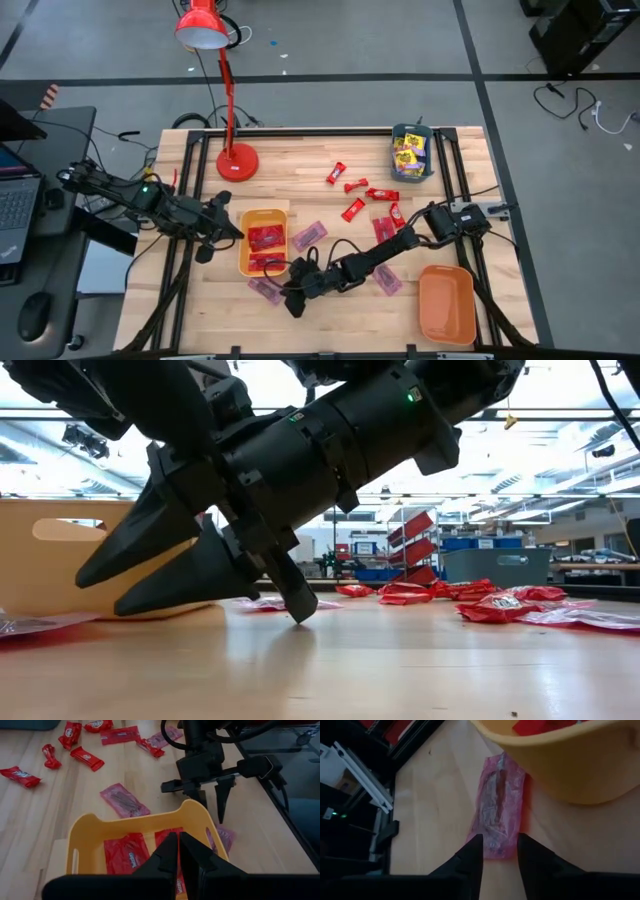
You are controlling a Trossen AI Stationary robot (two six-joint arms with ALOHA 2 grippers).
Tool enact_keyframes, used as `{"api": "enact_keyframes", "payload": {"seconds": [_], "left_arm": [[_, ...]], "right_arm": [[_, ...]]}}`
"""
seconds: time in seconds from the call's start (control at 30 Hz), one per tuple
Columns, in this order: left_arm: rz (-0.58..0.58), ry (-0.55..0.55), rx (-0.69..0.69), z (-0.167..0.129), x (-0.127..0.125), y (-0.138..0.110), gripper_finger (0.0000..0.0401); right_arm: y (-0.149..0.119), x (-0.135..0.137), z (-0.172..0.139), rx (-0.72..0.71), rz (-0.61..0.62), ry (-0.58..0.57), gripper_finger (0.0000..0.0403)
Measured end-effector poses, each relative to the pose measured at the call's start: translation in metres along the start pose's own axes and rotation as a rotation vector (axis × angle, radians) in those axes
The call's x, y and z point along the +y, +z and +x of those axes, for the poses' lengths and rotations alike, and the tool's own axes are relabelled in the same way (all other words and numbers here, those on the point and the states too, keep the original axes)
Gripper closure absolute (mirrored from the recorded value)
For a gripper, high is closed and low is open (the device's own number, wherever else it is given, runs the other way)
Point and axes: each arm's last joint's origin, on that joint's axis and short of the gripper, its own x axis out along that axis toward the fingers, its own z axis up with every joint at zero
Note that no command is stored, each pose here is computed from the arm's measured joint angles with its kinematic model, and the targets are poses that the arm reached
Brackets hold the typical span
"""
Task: Sort candy
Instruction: Put the red candy pack into the yellow bin
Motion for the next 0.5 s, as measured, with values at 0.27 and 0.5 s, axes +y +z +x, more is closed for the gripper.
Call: {"api": "enact_keyframes", "payload": {"seconds": [0.27, 0.5], "left_arm": [[-0.001, 0.009, -0.005, 0.0, 0.0002, 0.0004, 0.0382], [-0.001, 0.01, -0.006, 0.0, 0.0002, 0.0005, 0.0382]], "right_arm": [[-0.0011, -0.0002, -0.0002, 0.019, -0.003, 0.0, 0.0304], [-0.0059, -0.0048, -0.0002, 0.013, -0.162, -0.072, 0.0308]]}}
